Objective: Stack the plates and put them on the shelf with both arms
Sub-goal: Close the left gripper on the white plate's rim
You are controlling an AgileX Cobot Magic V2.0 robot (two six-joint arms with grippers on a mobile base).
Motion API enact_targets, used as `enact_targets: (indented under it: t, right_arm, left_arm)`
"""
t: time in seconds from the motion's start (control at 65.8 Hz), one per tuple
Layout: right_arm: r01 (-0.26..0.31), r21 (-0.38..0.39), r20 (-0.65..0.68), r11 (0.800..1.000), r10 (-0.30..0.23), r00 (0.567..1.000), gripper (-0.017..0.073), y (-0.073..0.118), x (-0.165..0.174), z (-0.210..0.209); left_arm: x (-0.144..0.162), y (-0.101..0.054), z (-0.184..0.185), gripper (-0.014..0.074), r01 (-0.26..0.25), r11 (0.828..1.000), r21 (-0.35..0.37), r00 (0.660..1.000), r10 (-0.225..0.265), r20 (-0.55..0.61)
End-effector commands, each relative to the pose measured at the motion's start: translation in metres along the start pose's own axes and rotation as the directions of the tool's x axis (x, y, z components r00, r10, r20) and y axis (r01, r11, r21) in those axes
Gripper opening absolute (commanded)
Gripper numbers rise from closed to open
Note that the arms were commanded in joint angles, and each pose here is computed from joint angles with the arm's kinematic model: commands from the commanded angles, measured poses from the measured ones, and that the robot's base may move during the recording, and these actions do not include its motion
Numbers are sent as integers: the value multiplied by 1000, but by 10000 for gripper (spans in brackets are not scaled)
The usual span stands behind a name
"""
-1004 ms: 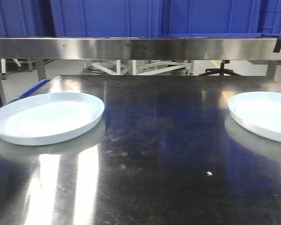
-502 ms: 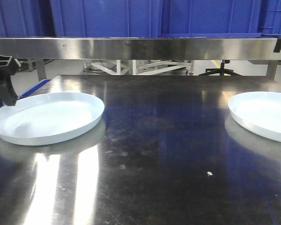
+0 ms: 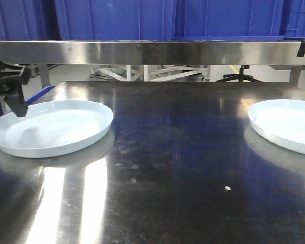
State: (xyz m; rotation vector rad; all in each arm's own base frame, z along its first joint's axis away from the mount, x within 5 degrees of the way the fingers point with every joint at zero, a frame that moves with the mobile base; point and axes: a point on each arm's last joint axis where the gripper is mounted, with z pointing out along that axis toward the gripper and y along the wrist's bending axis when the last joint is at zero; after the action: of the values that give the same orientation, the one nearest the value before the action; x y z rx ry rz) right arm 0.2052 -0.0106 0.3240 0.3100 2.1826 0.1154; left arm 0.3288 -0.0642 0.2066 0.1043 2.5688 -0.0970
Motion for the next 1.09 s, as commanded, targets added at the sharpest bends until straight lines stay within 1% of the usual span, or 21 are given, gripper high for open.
enact_targets:
  t: [0.0, 0.167, 0.289, 0.395, 0.593, 1.08]
  right_arm:
    - [4, -18, 114, 1000, -2, 993, 495, 3, -18, -9]
    - [4, -18, 113, 1000, -2, 994, 495, 3, -17, -9]
    - [4, -18, 113, 1000, -2, 994, 495, 3, -17, -9]
    - [4, -18, 113, 1000, -2, 994, 495, 3, -17, -9]
    - [4, -18, 113, 1000, -2, 994, 495, 3, -17, -9]
    - [4, -18, 114, 1000, -2, 993, 495, 3, -18, -9]
  left_arm:
    - [-16, -2, -14, 582, 10, 1000, 15, 995, -12, 97]
    - [-17, -2, -14, 580, 2, 1000, 12, 995, -4, 104]
    - [-17, -1, -14, 580, -13, 1000, 4, 994, 13, 105]
    - [-18, 1, -14, 579, -6, 1000, 1, 994, 6, 110]
    - [-19, 15, -14, 579, 30, 999, -21, 993, -28, 114]
    - [-19, 13, -13, 579, 28, 999, -16, 993, -26, 118]
